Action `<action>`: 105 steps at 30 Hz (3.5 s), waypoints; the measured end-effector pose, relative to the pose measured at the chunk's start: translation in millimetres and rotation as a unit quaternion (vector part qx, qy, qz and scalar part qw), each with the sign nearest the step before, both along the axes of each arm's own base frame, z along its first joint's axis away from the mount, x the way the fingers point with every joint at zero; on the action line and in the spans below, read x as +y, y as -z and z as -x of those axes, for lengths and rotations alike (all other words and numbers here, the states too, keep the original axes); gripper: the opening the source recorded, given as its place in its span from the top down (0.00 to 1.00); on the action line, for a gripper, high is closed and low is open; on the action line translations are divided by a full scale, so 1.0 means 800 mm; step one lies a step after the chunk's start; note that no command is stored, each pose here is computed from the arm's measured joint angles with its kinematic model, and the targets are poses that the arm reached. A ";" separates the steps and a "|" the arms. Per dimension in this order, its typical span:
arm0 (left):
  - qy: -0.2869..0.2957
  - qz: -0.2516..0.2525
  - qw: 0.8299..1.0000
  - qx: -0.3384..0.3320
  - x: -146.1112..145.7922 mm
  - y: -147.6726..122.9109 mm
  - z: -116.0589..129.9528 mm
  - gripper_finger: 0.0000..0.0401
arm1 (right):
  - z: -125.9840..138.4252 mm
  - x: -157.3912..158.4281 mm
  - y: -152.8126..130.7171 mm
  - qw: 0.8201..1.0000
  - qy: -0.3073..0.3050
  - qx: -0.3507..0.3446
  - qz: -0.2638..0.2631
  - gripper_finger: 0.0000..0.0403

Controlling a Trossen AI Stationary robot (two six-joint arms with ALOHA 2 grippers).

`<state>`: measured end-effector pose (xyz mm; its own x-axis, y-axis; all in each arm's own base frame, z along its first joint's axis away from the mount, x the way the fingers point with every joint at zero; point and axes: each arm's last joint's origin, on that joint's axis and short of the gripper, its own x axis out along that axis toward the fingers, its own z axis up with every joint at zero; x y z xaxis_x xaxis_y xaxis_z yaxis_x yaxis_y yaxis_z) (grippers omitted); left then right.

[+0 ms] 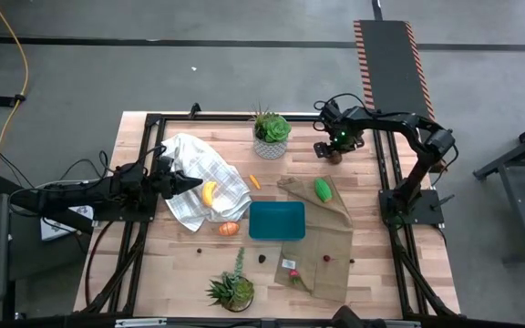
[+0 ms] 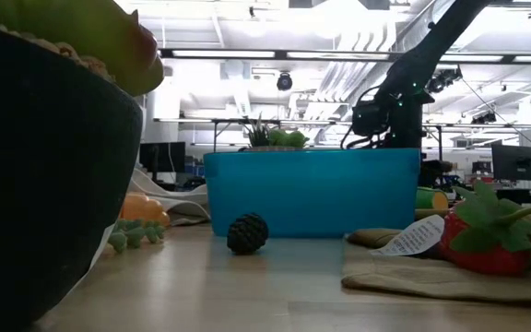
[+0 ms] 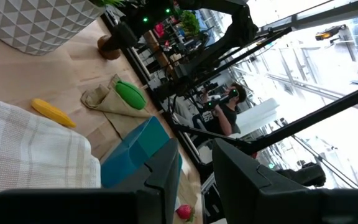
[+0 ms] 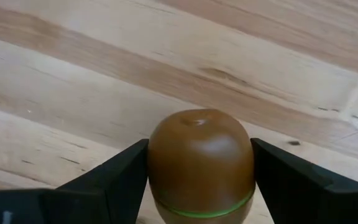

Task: Pick and placing Produce into tupperware
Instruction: Put the brown kiwi into the blue bin

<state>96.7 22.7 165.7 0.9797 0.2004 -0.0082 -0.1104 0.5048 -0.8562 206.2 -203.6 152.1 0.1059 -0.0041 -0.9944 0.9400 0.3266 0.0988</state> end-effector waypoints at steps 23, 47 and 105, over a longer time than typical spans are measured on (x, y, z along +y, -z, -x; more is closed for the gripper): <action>0.000 0.000 1.000 0.000 0.000 0.000 0.000 0.78 | -0.002 0.001 -0.001 1.000 0.000 0.001 0.006 0.44; 0.000 0.000 1.000 0.000 0.000 0.000 0.000 0.78 | -0.024 -0.020 -0.112 0.994 -0.042 -0.066 0.076 0.44; 0.042 -0.006 0.999 -0.007 -0.003 -0.002 0.000 0.78 | -0.180 0.247 -0.289 0.829 -0.410 -0.357 0.133 0.44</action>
